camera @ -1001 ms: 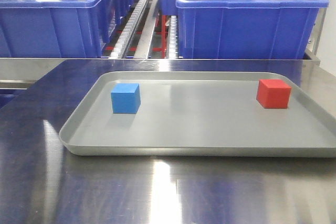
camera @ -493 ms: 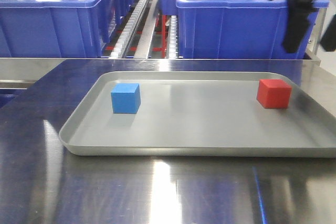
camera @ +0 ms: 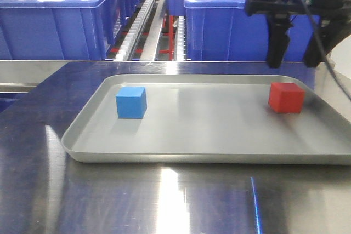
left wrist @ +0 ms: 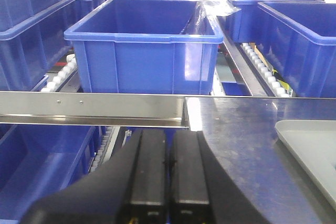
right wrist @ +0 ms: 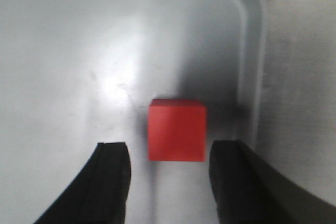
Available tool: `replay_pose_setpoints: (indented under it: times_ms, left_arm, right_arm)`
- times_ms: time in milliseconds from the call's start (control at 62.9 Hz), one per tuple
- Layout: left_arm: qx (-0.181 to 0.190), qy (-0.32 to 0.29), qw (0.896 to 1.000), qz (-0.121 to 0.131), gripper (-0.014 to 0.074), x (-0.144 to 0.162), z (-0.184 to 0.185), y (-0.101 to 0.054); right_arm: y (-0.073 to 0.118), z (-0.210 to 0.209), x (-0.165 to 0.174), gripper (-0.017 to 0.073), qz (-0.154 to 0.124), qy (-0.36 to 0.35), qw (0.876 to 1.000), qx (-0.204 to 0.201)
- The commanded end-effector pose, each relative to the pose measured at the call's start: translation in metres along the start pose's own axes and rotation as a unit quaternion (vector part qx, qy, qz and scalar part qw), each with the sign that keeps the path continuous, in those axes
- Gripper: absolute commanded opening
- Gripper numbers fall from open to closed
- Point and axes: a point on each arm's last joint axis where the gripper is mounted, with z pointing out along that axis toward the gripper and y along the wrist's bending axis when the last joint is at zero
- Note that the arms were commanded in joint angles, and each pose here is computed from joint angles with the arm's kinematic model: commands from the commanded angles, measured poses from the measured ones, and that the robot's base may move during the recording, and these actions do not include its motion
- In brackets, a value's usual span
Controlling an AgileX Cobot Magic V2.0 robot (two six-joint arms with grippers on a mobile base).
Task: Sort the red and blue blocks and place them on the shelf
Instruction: 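Lower the open right gripper over the red cube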
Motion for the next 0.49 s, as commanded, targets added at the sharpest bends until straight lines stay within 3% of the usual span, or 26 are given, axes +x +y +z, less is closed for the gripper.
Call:
replay_pose_setpoints:
  times_ms: [0, 238, 477]
  left_arm:
    - [0.002, -0.037, 0.999, -0.002, 0.0136, -0.0002, -0.0007, 0.0000]
    - [0.002, -0.037, 0.999, -0.002, 0.0136, -0.0002, -0.0007, 0.0000]
    - [0.002, -0.037, 0.999, -0.002, 0.0136, -0.0002, -0.0007, 0.0000]
  right_arm:
    - [0.0021, -0.0203, -0.0088, 0.0448, 0.000, -0.041, 0.999, -0.012]
    - [0.0022, -0.0136, -0.0089, 0.0456, -0.001, -0.032, 0.999, -0.009]
    - [0.0017, -0.0136, -0.0089, 0.0588, -0.002, -0.032, 0.999, -0.006]
